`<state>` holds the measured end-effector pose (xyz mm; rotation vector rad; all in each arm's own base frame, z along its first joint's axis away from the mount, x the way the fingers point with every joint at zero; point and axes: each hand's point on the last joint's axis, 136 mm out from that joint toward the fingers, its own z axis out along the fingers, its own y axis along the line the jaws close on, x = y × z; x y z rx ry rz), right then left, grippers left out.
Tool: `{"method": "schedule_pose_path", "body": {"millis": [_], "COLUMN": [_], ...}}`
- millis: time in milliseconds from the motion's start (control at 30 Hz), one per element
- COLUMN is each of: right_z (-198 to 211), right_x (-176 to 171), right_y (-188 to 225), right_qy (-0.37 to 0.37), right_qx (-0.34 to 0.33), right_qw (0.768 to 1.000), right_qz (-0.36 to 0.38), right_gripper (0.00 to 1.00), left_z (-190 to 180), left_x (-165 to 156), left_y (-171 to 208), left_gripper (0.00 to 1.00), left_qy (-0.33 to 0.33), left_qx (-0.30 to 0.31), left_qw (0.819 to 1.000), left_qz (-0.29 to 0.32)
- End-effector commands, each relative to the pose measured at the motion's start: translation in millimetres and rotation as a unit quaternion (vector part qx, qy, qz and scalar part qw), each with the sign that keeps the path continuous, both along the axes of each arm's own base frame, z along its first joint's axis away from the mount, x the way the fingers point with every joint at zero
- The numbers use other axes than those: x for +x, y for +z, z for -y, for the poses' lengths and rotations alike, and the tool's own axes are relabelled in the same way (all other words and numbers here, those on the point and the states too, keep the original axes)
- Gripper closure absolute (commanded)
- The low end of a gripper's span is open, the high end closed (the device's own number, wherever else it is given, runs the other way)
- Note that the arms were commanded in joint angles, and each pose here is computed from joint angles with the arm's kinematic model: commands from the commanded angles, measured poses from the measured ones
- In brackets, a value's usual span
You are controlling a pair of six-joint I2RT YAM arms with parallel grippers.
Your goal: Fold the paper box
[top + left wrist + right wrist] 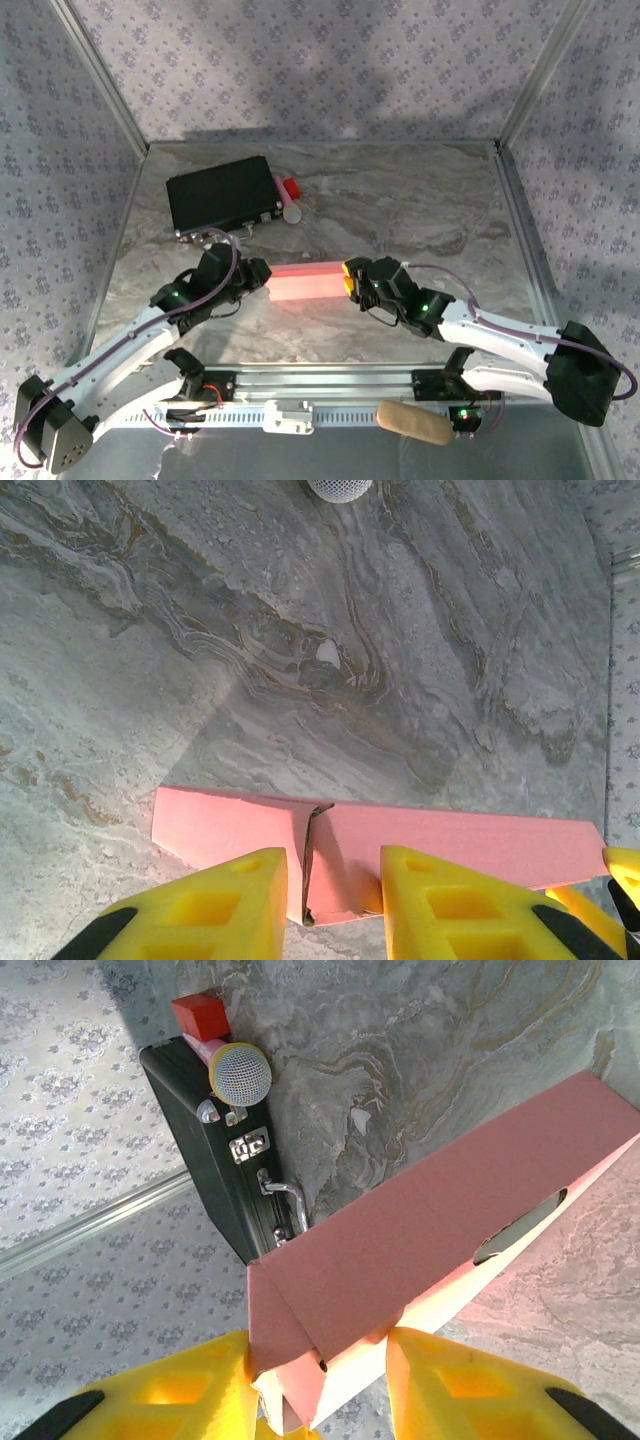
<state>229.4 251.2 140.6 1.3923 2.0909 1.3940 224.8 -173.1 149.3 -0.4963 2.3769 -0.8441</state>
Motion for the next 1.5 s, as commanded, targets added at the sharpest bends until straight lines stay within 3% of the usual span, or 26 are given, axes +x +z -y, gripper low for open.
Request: {"method": "schedule_pose_path", "body": {"millis": [0, 367, 700, 833, 1033, 1300, 1467], "right_z": [24, 37, 47, 47, 56, 95, 92], "right_x": [-14, -23, -29, -29, -33, -72, -86], "right_y": [-49, -72, -89, -88, -73, -92, -108], "right_qy": [0.002, 0.010, 0.016, 0.023, 0.058, 0.113, 0.123], "right_qx": [-0.078, -0.116, -0.142, -0.150, -0.204, -0.303, -0.315], "right_qw": [0.996, 0.991, 0.985, 0.984, 0.974, 0.944, 0.939], "right_qz": [-0.048, -0.072, -0.100, -0.097, -0.082, -0.066, -0.055], "right_gripper": [0.64, 0.73, 0.82, 0.82, 0.83, 0.84, 0.82], "left_z": [-13, -21, -32, -27, -3, 23, 31], "left_x": [-12, -25, -39, -41, -39, -61, -69], "left_y": [-30, -60, -80, -79, -50, -53, -68], "left_gripper": [0.73, 0.84, 0.94, 0.91, 0.72, 0.70, 0.69], "left_qy": [0.008, 0.005, 0.000, -0.014, -0.055, -0.085, -0.086], "left_qx": [0.032, 0.054, 0.117, 0.117, 0.092, 0.092, 0.093], "left_qw": [0.999, 0.997, 0.990, 0.990, 0.993, 0.991, 0.991], "left_qz": [-0.039, -0.063, -0.083, -0.078, -0.046, -0.042, -0.041]}}
